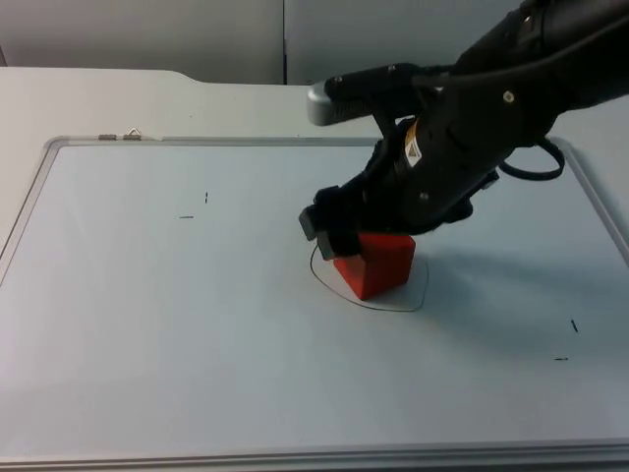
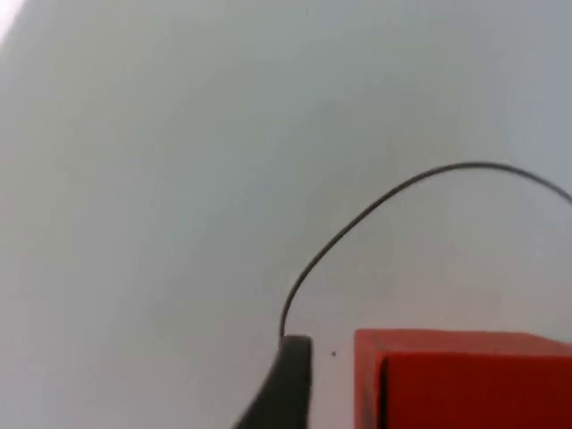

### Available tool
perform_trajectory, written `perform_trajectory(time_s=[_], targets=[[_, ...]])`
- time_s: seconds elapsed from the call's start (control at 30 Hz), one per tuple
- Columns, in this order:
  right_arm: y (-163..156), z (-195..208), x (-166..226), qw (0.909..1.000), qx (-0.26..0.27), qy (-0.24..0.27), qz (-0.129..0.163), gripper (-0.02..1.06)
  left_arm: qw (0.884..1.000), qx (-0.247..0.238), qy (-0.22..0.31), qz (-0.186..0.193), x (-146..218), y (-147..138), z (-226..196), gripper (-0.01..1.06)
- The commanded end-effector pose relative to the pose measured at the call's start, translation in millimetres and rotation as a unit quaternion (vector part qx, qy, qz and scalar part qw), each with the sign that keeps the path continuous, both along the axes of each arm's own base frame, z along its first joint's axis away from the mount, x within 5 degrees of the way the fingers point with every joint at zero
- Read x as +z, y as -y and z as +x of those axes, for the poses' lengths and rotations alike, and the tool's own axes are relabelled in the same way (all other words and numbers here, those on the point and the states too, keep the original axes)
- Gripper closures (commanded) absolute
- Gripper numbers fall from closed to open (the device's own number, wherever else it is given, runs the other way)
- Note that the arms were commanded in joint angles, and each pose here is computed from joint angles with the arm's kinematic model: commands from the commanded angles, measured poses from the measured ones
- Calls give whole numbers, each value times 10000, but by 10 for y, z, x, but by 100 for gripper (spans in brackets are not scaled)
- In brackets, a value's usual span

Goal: Pick up one cube with the left hand and another cube with the right hand. First place the cube in the right hand at the target position, then stack the cube in the left hand on top.

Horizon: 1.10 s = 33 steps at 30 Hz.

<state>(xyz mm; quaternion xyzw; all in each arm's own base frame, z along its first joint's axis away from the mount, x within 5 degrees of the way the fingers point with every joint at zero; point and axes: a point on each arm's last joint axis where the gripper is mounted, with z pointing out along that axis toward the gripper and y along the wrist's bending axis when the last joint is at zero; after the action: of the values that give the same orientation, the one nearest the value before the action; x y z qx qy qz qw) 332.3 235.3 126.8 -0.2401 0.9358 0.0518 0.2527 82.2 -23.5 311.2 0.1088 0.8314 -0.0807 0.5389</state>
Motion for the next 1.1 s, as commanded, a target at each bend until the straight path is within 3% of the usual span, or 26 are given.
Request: perform_trajectory(time_s=[0.0,0.17,0.27,0.3,0.4,0.43,0.47,0.53,0.57,0.8,0.87,0.9,1.07], targets=[[-12,44,317,9987,119,465,190,16,9999,-34,85,-69,11,7,-10,104],[16,20,1024,9927,145,1100,482,15,9999,-34,85,-69,11,7,-10,104],[109,-209,1771,9792,392,1844,749,15,9999,-37,87,-61,11,7,-10,104],[109,-209,1771,9792,392,1844,749,15,9999,-37,87,-61,11,7,-10,104],[257,-601,2451,9548,665,2700,1052,15,9999,-37,87,-61,11,7,-10,104],[315,-732,2622,9471,738,2926,1095,15,9999,-37,87,-61,11,7,-10,104],[315,-732,2622,9471,738,2926,1095,15,9999,-37,87,-61,11,7,-10,104],[505,-1116,3017,9281,896,3419,1169,15,9999,-37,87,-61,11,7,-10,104],[582,-1249,3128,9235,922,3529,1189,15,9999,-37,87,-61,11,7,-10,104],[860,-1733,3185,9133,1252,3712,1113,15,9999,-37,87,-61,11,7,-10,104],[981,-1878,3079,9104,1294,3717,1276,15,9999,-37,87,-61,11,7,-10,104],[1063,-1970,2963,9124,1251,3619,1444,15,9999,-37,87,-61,11,7,-10,104],[1263,-2163,2828,9138,1152,3476,1757,15,10000,-38,58,-53,6,6,-12,104]])
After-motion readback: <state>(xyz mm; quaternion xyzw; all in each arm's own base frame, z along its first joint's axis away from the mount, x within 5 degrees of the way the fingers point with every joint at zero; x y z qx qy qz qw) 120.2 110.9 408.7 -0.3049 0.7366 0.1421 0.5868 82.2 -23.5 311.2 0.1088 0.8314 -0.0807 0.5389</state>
